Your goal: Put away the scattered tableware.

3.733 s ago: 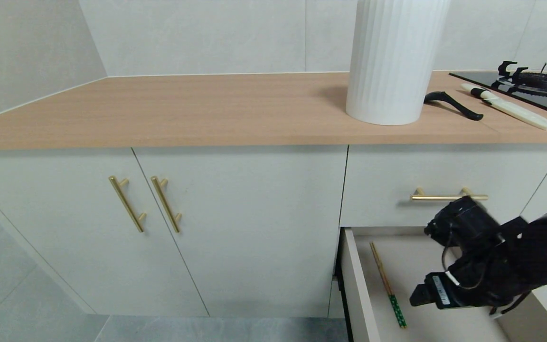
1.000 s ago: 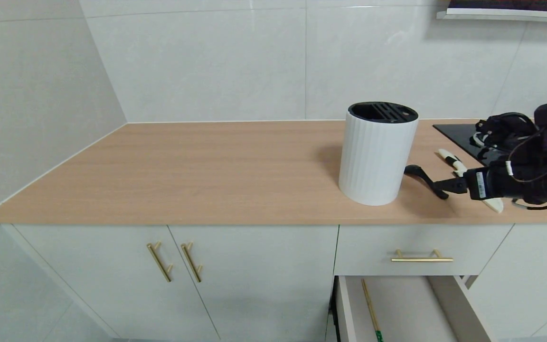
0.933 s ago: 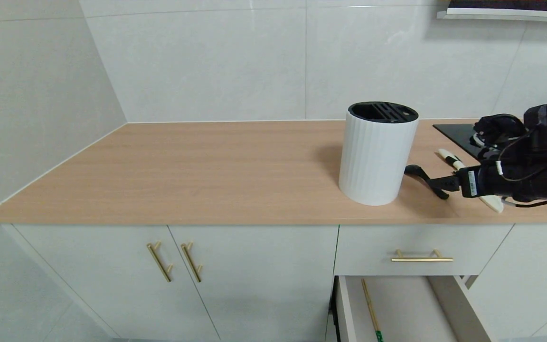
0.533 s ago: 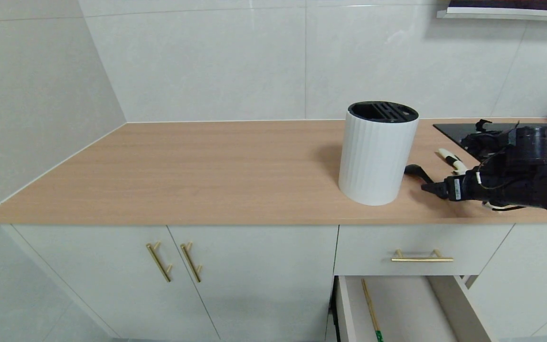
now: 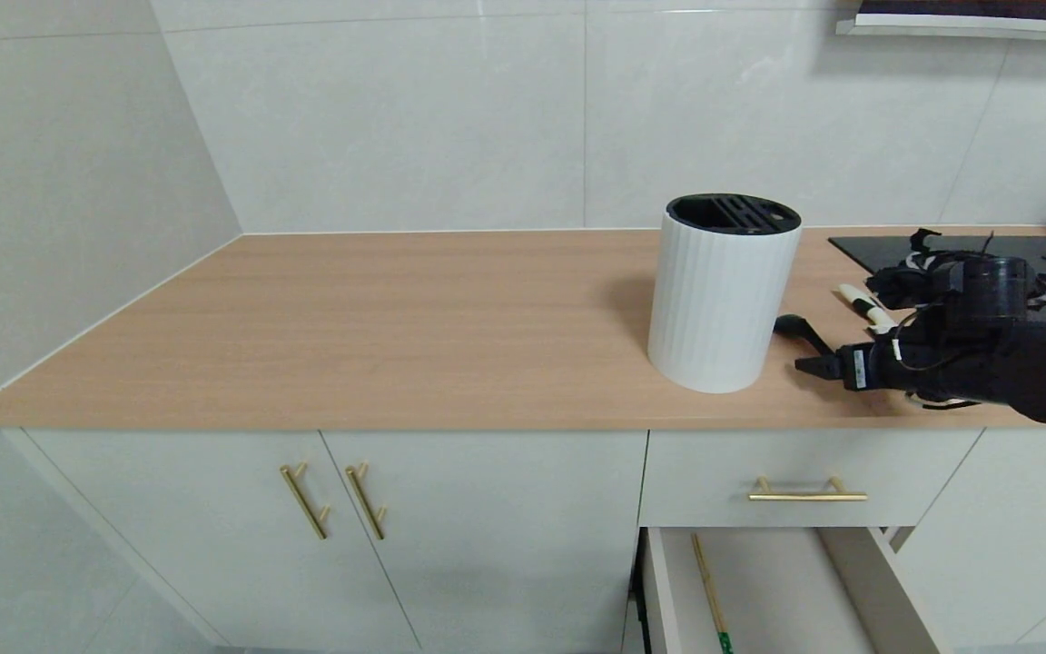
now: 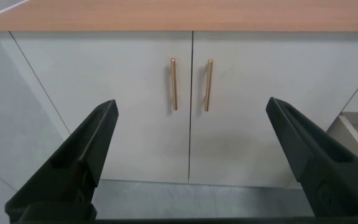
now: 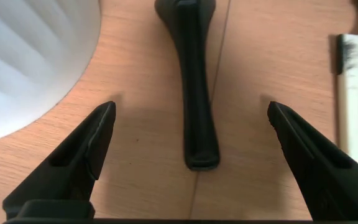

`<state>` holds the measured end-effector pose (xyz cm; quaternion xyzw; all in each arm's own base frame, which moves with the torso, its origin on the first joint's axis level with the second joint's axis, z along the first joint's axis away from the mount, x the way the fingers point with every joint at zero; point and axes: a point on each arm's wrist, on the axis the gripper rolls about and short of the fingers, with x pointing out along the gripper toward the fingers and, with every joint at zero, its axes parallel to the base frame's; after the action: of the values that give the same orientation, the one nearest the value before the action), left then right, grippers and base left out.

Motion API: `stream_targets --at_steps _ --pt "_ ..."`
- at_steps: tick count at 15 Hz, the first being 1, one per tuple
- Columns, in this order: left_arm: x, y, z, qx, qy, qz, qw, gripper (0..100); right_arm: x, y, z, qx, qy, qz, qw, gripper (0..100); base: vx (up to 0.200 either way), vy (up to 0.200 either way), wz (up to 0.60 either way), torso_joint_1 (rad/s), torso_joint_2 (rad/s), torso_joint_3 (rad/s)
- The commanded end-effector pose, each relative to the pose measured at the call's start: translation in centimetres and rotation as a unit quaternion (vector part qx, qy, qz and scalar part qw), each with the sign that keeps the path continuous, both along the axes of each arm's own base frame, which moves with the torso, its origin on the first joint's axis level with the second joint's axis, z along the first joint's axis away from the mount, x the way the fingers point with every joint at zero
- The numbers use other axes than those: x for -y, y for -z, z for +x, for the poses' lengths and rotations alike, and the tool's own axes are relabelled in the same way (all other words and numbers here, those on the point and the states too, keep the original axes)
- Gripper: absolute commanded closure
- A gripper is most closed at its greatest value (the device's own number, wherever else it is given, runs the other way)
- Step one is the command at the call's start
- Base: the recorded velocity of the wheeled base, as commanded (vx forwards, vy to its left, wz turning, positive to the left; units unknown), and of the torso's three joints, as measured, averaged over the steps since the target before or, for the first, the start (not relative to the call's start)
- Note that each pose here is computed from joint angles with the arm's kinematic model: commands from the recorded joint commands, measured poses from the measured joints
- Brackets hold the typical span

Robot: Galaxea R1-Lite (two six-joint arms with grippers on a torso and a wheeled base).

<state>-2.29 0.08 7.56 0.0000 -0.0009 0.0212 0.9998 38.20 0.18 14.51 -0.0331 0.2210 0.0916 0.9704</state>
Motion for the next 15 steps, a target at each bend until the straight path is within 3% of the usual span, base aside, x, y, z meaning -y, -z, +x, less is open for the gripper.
stream_targets --at_steps 1,7,8,15 --pt "0.0 0.01 0.01 -0.001 0.0 -0.001 1.0 0 -0.54 0.52 0.19 -0.006 -0.006 -0.001 1.0 0 0.0 0.0 0.0 0.0 0.0 0.0" --pt "0.0 0.01 0.01 -0.001 0.0 -0.001 1.0 0 -1.07 1.3 0.54 -0.009 -0.011 -0.001 1.0 0 0.0 0.0 0.0 0.0 0.0 0.0" --pt "0.0 0.01 0.01 -0.001 0.0 -0.001 1.0 0 -1.07 1.32 0.58 -0.009 -0.011 -0.001 1.0 100 0.0 0.0 0.0 0.0 0.0 0.0" --pt "0.0 0.01 0.01 -0.001 0.0 -0.001 1.0 0 -1.06 1.2 0.49 -0.012 -0.008 -0.001 1.0 100 0.0 0.0 0.0 0.0 0.0 0.0"
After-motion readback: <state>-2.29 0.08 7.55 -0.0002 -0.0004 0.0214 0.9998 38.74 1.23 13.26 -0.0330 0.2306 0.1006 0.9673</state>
